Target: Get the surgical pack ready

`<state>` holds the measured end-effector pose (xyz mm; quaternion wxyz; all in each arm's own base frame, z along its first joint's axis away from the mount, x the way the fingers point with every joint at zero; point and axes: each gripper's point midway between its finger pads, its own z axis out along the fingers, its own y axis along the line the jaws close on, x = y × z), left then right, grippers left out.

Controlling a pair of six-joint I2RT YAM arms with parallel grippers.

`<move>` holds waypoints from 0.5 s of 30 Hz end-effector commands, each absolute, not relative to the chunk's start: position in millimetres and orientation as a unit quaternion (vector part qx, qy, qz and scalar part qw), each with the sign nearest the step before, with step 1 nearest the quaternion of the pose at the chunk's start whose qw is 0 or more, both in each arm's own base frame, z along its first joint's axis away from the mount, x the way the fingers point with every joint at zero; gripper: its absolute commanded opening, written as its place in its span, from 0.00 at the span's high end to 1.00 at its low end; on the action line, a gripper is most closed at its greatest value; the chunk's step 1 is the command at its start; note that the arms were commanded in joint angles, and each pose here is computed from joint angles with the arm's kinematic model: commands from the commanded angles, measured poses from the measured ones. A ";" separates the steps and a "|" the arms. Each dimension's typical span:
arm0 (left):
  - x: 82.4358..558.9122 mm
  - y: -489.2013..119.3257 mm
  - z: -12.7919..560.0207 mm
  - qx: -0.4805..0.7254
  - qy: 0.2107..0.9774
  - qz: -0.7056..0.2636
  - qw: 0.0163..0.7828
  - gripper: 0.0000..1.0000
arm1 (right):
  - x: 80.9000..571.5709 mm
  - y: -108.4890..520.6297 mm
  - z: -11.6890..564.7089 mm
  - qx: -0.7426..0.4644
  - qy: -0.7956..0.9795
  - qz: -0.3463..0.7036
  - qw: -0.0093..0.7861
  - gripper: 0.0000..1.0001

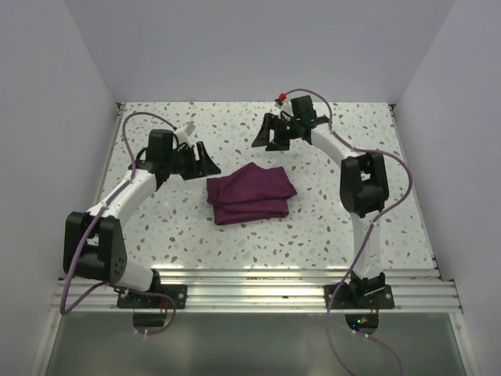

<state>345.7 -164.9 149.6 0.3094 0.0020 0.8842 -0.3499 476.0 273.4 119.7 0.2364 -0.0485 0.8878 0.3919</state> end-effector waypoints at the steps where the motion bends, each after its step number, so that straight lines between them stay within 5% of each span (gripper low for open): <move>1: 367.9 -166.1 168.1 0.022 0.870 -0.358 0.339 0.33 | 478.3 296.0 133.3 -0.109 0.873 0.415 0.230 0.26; 15: 365.4 -157.6 141.7 0.011 0.875 -0.377 0.303 0.36 | 447.3 325.8 78.2 -0.146 0.873 0.444 0.137 0.42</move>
